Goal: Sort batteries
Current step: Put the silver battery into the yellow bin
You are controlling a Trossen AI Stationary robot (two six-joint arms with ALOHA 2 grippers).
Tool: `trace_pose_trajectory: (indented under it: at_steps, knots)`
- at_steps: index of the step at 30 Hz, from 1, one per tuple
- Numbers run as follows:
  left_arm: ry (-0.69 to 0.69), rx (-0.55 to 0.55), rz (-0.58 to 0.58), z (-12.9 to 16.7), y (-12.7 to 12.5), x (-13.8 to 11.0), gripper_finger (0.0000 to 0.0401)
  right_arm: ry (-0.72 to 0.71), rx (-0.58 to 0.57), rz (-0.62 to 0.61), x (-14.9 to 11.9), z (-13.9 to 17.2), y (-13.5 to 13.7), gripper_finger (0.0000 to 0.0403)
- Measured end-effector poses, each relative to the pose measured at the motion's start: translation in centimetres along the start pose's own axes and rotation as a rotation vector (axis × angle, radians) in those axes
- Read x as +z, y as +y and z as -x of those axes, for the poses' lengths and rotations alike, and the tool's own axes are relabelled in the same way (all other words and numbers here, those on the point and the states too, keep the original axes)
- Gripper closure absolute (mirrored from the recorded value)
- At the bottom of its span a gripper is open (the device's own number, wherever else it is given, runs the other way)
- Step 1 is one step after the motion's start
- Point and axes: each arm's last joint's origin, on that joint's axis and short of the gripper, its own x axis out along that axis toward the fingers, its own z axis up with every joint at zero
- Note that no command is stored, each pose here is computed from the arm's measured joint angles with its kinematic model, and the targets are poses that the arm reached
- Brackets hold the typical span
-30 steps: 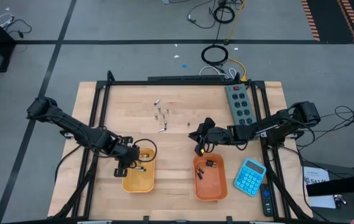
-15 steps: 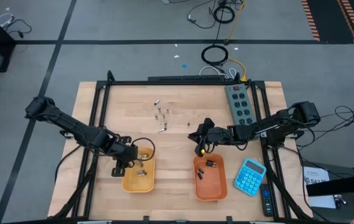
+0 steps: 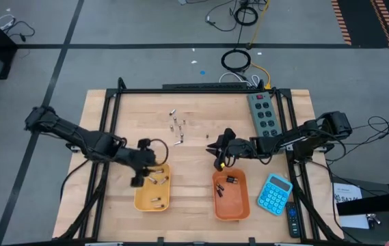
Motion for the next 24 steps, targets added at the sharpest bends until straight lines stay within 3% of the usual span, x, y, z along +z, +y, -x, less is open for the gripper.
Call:
trace_pose_trajectory:
  at_steps: [7,12,18,24]
  knots:
    - [-0.065,0.236,0.049,-0.2,3.7,1.0,0.0253,0.008,0.001,0.002,-0.1,0.0,0.0,0.0294]
    - [-0.067,0.292,0.058,-0.9,5.8,1.5,0.0246,0.010,-0.011,-0.003,0.0,-0.1,-0.4,0.0292]
    - [0.033,0.316,0.036,-3.8,8.1,1.5,0.0224,0.009,-0.014,-0.006,0.1,-0.2,-0.5,0.0293]
    - [0.090,0.387,0.115,-6.0,11.9,1.3,0.0224,0.019,-0.015,-0.005,0.0,-0.1,-0.5,0.0293]
